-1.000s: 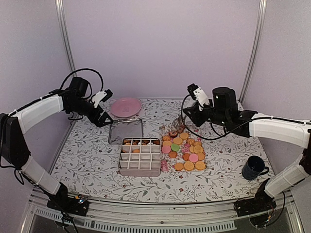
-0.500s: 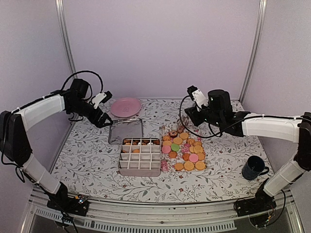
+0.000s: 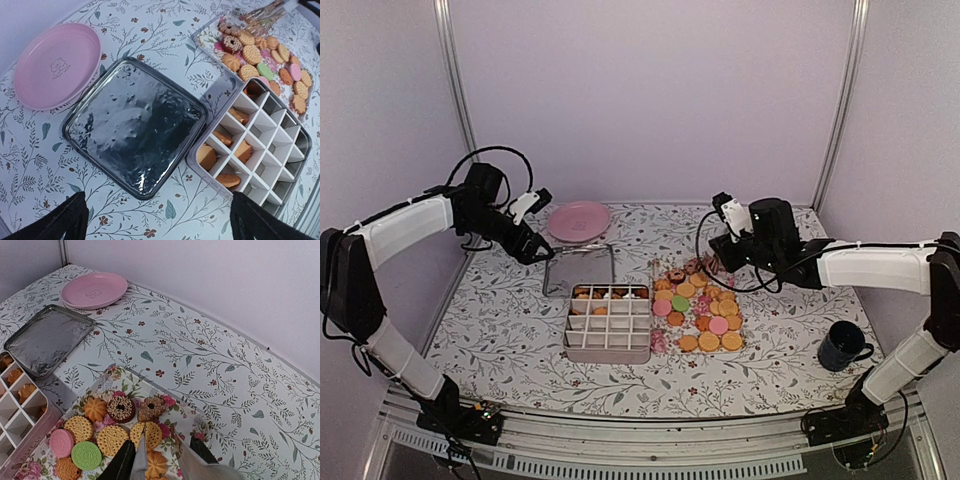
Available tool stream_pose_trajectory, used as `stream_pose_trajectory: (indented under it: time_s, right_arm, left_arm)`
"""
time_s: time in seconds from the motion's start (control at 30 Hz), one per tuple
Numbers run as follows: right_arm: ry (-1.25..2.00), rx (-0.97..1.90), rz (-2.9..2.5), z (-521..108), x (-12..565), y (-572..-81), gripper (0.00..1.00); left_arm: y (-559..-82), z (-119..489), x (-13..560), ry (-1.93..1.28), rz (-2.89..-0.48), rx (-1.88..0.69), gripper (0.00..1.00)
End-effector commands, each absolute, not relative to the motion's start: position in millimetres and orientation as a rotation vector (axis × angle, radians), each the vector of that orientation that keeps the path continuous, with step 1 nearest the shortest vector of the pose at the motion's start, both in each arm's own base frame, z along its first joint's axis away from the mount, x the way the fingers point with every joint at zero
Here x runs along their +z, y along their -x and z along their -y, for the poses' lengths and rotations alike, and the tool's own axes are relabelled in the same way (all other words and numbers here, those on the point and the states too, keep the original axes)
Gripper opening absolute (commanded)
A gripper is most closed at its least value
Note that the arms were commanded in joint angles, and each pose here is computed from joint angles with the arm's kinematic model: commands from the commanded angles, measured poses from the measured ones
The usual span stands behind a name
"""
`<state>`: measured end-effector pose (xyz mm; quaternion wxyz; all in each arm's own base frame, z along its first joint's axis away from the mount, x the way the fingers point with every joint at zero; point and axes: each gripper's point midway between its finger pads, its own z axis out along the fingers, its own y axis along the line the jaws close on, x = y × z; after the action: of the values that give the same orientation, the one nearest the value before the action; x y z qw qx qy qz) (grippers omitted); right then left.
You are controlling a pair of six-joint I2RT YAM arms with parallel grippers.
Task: Pack the cookies
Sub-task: Pick up the fake cookies from the plate.
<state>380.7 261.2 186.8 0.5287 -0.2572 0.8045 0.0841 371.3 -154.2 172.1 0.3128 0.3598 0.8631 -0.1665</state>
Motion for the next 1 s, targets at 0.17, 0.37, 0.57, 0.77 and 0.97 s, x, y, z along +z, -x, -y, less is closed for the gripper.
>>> stream_pose_trajectory:
  time_s: [0.17,0.37,0.57,0.77,0.97]
  right_arm:
    - [0.577,0.262,-1.925,-250,190,-364,0.39]
    - [0.592,0.289,-1.909,-251,196,-359,0.39]
    - [0.597,0.291,-1.896,-246,202,-353,0.39]
    - [0.629,0.299,-1.917,-243,189,-344,0.39]
    - [0.638,0.305,-1.904,-243,183,-345,0.39]
  left_arm:
    - [-363,158,168,-0.974,-2.282,-0.503,0.99]
    - [-362,158,168,-0.983,-2.284,-0.508,0.99]
    - [-362,158,167,-0.978,-2.288,-0.514,0.99]
    - [-361,159,169,-0.979,-2.286,-0.518,0.99]
    - [-363,159,173,-0.977,-2.283,-0.520,0.99]
